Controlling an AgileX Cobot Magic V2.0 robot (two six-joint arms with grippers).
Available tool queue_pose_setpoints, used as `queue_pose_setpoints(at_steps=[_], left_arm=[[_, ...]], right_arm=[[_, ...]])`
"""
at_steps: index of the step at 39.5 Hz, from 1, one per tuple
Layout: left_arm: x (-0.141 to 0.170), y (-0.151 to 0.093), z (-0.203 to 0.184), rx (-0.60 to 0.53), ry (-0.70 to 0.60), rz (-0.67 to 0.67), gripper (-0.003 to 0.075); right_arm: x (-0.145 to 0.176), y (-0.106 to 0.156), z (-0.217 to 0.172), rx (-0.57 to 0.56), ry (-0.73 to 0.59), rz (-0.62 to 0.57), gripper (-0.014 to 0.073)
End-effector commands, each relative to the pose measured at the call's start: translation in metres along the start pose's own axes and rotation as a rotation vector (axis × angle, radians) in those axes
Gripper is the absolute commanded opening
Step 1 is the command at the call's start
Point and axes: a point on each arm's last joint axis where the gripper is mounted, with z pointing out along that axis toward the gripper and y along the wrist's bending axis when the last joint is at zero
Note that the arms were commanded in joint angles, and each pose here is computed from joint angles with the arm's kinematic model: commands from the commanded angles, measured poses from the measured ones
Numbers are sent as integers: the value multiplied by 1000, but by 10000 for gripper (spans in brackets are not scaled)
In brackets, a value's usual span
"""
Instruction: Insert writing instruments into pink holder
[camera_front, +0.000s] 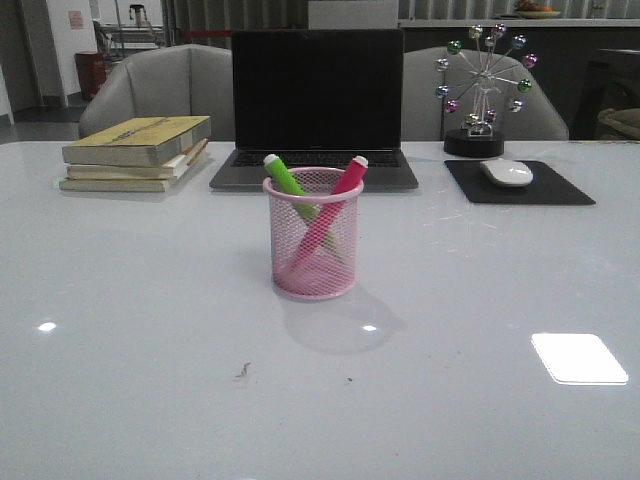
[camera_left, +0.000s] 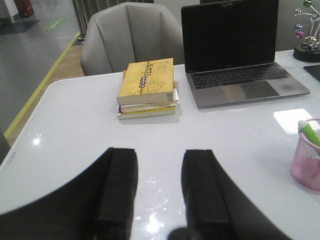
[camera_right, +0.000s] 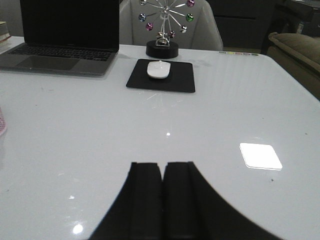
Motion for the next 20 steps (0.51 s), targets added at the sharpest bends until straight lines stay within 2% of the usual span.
queue_pose_setpoints(at_steps=[1,20], left_arm=[[-16,0,-4,10,-106,-5,314],[-16,0,-4,10,-106,-5,313]], right_arm=[[-10,-1,0,8,-98,8,51],[-10,0,0,7,-98,13,51]])
